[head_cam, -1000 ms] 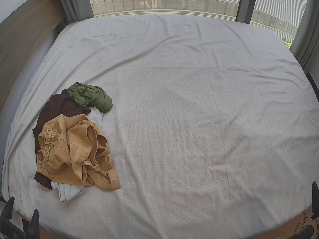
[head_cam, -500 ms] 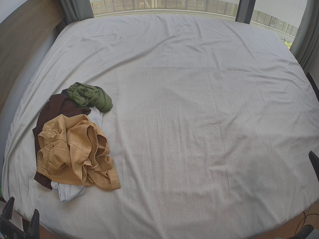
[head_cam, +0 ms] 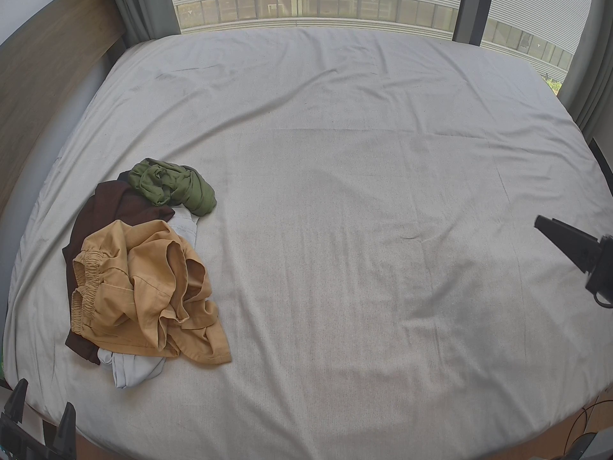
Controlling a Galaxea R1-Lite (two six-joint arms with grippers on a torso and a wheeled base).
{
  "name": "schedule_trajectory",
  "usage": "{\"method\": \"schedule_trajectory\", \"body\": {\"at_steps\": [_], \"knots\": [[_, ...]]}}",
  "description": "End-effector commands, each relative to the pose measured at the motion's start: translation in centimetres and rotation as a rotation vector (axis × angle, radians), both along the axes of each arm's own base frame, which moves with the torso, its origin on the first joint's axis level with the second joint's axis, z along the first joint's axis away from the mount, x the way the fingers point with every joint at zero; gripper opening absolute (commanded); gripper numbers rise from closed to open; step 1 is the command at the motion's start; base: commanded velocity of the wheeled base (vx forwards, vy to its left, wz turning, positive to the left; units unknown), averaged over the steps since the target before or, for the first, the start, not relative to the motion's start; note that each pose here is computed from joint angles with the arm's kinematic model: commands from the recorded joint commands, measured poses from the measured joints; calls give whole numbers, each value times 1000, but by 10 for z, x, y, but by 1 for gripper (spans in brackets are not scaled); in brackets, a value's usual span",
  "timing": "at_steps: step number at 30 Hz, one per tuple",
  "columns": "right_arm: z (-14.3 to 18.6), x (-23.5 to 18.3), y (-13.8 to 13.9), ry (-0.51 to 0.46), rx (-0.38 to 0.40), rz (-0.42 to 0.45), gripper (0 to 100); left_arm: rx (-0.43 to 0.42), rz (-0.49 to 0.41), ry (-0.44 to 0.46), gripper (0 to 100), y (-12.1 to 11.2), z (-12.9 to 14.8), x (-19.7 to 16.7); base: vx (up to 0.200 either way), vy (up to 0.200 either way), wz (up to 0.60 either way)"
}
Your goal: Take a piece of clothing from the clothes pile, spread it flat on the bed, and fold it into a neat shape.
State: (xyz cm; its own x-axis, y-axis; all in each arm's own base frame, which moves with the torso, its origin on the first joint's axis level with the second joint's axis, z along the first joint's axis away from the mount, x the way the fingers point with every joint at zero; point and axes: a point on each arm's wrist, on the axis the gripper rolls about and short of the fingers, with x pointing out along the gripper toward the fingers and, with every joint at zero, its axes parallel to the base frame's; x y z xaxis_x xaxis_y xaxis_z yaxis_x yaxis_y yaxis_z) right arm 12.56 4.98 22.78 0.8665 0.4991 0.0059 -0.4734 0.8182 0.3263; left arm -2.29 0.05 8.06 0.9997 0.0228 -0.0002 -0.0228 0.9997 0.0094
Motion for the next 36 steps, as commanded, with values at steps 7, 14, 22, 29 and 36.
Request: {"method": "schedule_trajectory", "body": {"at_steps": [7,14,22,29,36], "knots": [[-22,66,56,140,-27,206,100,0,0,6,100,0,-5,0,0,0,0],[-35,79,92,189,-12,301,100,0,0,6,100,0,-5,0,0,0,0],[-54,92,131,247,-46,387,100,0,0,6,100,0,-5,0,0,0,0],[-74,105,160,305,-69,432,100,0,-1,6,100,0,-5,0,0,0,0],[-92,111,195,325,-55,490,100,0,-1,7,100,0,-5,0,0,0,0]]}}
